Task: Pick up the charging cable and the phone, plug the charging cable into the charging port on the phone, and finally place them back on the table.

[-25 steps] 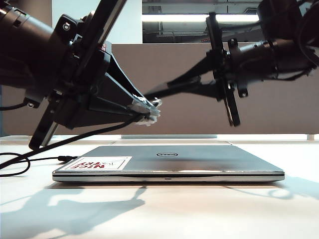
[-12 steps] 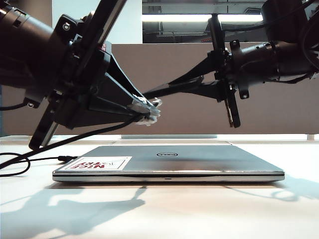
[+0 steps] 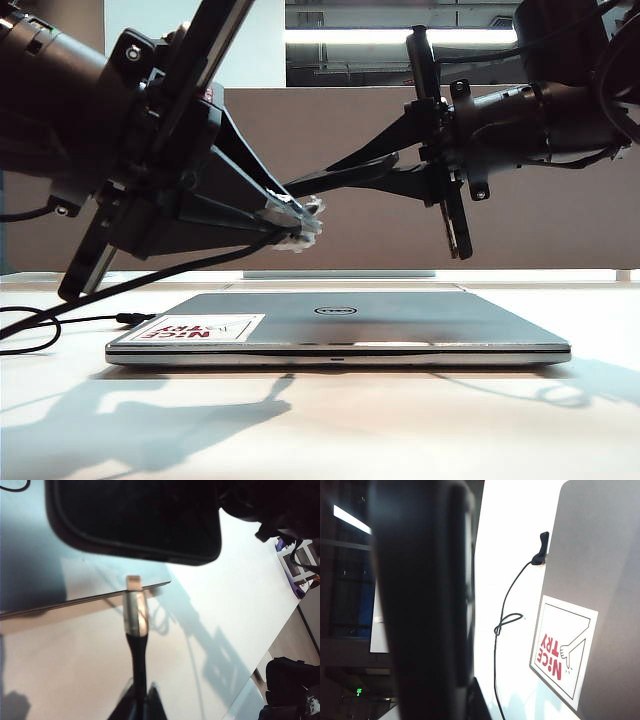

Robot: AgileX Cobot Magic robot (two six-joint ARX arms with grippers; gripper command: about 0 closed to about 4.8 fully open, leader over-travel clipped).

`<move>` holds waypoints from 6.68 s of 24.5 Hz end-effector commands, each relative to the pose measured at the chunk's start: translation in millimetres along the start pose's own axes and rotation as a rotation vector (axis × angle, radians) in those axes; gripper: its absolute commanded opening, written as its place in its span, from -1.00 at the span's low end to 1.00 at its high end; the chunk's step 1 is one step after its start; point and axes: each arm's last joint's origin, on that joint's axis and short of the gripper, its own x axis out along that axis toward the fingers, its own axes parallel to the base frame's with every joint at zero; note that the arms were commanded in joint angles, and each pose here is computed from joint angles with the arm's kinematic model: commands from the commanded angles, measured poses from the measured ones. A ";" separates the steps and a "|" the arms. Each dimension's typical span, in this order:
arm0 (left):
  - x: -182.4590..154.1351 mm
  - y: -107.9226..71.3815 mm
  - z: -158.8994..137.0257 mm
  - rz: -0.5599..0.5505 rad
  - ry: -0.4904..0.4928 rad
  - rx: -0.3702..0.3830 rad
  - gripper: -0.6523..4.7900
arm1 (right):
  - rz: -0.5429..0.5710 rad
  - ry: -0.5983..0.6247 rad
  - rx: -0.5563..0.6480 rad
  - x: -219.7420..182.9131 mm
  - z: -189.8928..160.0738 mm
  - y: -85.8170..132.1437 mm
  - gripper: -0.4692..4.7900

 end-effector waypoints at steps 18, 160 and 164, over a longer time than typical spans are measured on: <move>-0.3 -1.4 1.5 -0.013 -0.014 0.000 -0.79 | -0.012 0.012 -0.023 1.9 -2.3 1.9 -0.84; -0.8 -28.5 69.6 0.054 -0.119 0.191 -0.78 | -0.660 0.116 -0.094 -128.1 89.6 -21.7 -0.84; -0.8 -28.5 69.6 0.053 -0.119 0.192 -0.78 | -0.676 0.147 -0.060 -124.9 91.2 -36.7 -0.84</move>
